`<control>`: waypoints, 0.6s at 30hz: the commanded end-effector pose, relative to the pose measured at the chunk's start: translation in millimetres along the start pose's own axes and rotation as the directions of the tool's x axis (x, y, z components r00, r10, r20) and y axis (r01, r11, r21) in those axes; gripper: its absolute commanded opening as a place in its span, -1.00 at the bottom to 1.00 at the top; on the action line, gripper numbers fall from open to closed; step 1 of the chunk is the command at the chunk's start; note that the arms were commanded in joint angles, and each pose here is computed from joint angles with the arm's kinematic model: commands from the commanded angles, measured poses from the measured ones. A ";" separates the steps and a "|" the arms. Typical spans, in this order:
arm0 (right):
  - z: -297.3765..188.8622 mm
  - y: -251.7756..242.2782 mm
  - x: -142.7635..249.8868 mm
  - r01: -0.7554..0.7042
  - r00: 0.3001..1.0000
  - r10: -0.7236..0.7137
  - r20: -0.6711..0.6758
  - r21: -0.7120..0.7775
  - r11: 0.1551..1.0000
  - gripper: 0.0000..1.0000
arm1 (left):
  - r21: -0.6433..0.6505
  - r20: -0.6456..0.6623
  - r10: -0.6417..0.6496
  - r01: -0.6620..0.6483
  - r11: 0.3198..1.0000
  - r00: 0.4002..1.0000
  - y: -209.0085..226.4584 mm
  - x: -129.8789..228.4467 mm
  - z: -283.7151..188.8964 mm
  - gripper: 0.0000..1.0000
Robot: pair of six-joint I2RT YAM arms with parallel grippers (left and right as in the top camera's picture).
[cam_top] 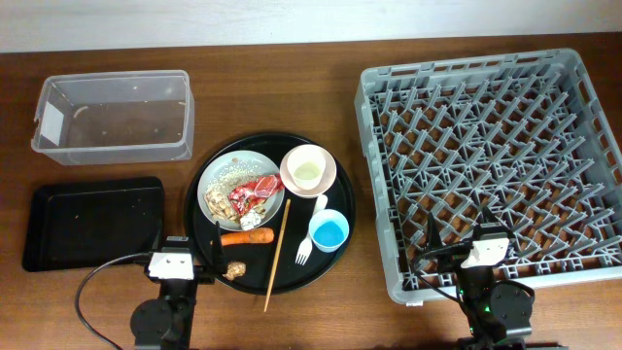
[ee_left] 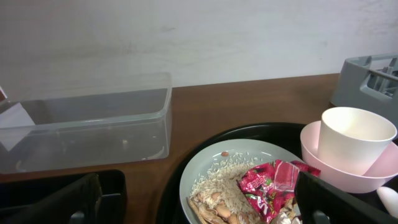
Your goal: Sort waste into correct bins and load items into the dishwasher rack
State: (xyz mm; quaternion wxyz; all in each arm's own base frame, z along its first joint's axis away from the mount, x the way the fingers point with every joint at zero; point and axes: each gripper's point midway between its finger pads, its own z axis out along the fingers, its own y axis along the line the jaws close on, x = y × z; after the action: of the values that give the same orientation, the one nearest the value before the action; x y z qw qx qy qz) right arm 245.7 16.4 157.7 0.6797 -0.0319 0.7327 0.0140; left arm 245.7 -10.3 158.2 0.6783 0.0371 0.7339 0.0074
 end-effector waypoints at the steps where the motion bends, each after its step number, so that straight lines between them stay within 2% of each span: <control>1: 0.0 -2.9 2.5 -0.003 1.000 0.003 -0.005 0.020 1.000 0.97 | 0.010 -0.005 0.012 -0.012 1.000 1.000 -1.7 3.2 0.5 0.98; 16: 0.0 4.5 2.2 -0.004 1.000 0.004 -0.003 -0.023 1.000 0.97 | 0.020 0.023 0.012 -0.012 1.000 1.000 -3.4 -3.8 0.4 0.98; 18: 0.0 4.2 1.5 -0.003 1.000 0.003 -0.001 -0.021 1.000 0.97 | 0.022 -0.007 0.011 -0.011 1.000 1.000 -3.7 3.6 0.5 0.98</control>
State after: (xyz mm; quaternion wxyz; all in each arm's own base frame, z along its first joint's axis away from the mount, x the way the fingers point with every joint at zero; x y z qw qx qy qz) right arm 245.6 17.8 157.6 0.6795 -0.0349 0.7327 0.0169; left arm 246.0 -11.0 163.1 0.6857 0.0382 0.7269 0.0059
